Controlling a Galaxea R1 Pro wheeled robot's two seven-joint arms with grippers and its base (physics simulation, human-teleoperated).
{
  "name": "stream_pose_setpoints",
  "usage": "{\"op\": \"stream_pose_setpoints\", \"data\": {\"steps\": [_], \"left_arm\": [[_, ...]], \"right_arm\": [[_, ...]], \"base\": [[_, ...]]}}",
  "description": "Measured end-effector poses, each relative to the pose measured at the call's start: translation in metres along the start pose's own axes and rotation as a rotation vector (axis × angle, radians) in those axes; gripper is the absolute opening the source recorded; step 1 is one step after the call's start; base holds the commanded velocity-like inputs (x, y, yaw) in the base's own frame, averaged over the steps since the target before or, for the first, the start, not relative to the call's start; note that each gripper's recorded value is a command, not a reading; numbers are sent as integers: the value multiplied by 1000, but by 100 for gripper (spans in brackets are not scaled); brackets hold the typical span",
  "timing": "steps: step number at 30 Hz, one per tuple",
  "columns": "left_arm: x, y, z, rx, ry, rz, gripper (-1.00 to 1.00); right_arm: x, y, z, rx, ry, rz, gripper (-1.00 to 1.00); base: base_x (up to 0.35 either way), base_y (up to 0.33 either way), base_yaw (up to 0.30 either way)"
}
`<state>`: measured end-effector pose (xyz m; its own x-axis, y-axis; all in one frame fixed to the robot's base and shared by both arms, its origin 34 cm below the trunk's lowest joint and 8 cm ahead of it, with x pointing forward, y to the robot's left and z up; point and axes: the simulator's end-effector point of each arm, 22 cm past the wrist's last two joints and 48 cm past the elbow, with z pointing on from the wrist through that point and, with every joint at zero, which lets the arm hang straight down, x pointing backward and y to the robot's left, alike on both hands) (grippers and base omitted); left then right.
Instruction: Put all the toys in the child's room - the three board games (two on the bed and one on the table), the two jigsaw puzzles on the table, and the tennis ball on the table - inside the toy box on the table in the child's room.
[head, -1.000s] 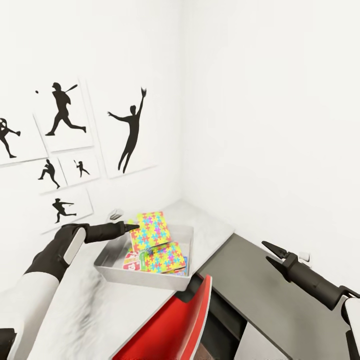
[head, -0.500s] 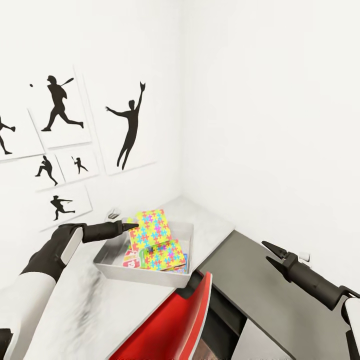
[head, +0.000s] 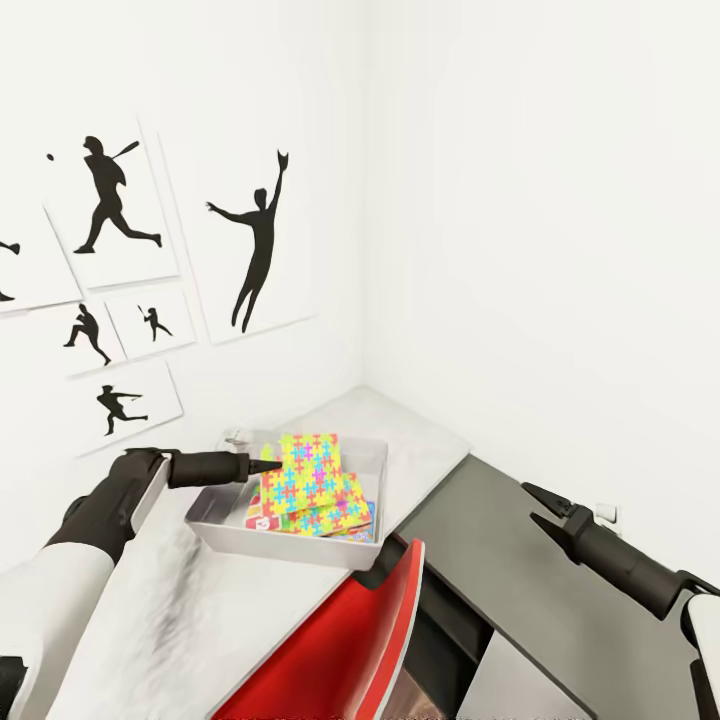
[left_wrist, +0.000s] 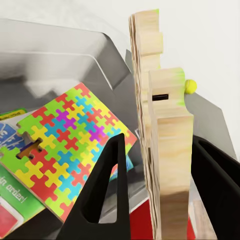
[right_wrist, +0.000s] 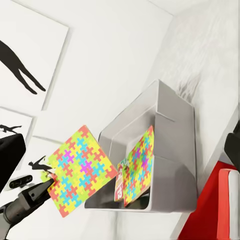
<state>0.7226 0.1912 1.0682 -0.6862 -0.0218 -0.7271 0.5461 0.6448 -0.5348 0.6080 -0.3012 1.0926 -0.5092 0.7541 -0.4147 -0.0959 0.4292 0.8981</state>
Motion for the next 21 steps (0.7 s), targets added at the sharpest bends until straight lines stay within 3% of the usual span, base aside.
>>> {"op": "stream_pose_setpoints", "data": {"steps": [21], "left_arm": [[-8, 6, 8, -6, 4, 42, -100]], "right_arm": [[4, -16, 4, 29, 14, 14, 100]], "base": [[0, 0, 0]]}}
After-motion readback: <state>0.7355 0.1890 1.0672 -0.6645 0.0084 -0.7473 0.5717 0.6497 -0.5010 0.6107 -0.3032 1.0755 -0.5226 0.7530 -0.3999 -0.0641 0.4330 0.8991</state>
